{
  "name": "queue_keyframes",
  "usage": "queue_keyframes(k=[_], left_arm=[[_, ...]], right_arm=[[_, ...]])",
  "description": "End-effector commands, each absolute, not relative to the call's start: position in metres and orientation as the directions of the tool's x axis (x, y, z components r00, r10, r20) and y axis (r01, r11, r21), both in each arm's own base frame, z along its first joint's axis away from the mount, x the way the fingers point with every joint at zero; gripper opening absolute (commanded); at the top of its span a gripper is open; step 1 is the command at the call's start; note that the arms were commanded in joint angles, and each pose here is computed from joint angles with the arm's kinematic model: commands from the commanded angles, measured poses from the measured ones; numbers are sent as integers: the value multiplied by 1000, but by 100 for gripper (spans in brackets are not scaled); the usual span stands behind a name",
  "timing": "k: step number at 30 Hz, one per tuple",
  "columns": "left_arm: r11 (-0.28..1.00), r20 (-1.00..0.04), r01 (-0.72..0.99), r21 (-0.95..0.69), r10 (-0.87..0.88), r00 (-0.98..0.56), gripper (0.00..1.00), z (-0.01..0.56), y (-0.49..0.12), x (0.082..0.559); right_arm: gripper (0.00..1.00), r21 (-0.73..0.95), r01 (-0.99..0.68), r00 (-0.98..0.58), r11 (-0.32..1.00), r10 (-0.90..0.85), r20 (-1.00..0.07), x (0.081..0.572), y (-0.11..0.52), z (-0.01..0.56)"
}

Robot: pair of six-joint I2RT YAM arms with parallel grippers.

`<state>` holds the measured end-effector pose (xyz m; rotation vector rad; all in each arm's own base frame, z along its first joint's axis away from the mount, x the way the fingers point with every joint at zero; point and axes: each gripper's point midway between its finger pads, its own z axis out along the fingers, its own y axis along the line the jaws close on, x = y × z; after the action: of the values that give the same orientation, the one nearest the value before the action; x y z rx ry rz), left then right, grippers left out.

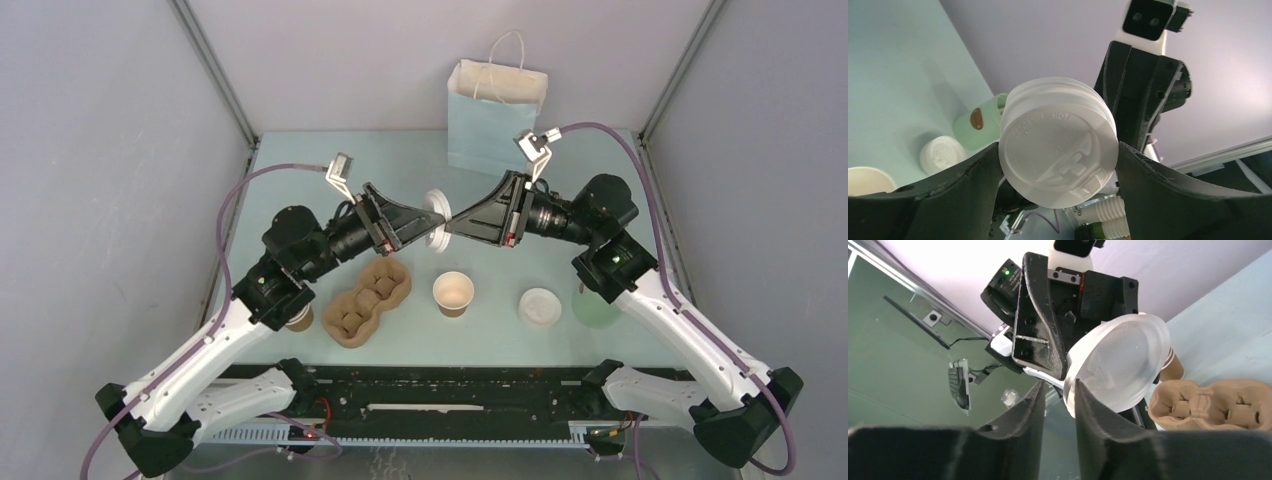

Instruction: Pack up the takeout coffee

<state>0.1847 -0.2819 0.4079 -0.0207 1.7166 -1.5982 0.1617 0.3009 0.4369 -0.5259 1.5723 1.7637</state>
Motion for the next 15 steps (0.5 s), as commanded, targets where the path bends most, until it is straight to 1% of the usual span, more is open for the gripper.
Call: queue_keyframes(k=[1, 2, 3, 4, 5, 6, 8, 9, 10, 12, 15], left_arm=[[305, -578, 493, -815, -497, -648, 83, 401, -273, 191], [331, -593, 493, -805, -493, -637, 82, 398, -270, 193], [374, -613, 486, -790, -482, -626, 81, 391, -268, 197], [428, -635, 472, -771, -460, -621, 80, 381, -264, 199], [475, -659, 465, -747, -435, -614, 80, 372, -262, 202], [535, -685, 452, -714, -402, -608, 78, 360, -258, 206], [672, -749, 427, -605, -298, -592, 77, 335, -253, 210], [732, -775, 424, -534, -223, -591, 79, 322, -254, 210], [772, -788, 430, -469, -145, -599, 79, 309, -260, 209], [810, -772, 452, -374, -2, -635, 76, 280, -276, 207], [852, -735, 456, -257, 134, -665, 74, 235, -294, 210]], right_arm=[[46, 657, -753, -630, 35, 249, -735, 161, 294, 436], [56, 649, -759, -619, 59, 245, -746, 162, 289, 435], [63, 642, -759, -606, 113, 241, -758, 165, 280, 430], [70, 654, -727, -614, 209, 227, -756, 172, 268, 415], [79, 634, -709, -590, 308, 233, -773, 180, 253, 406], [83, 602, -671, -562, 432, 234, -794, 191, 234, 393], [84, 516, -553, -519, 654, 215, -828, 209, 194, 362], [83, 476, -491, -517, 730, 195, -833, 214, 177, 347], [83, 444, -449, -523, 776, 174, -834, 215, 165, 336], [81, 407, -423, -530, 810, 143, -836, 210, 152, 322], [82, 397, -430, -506, 811, 148, -850, 200, 146, 315]])
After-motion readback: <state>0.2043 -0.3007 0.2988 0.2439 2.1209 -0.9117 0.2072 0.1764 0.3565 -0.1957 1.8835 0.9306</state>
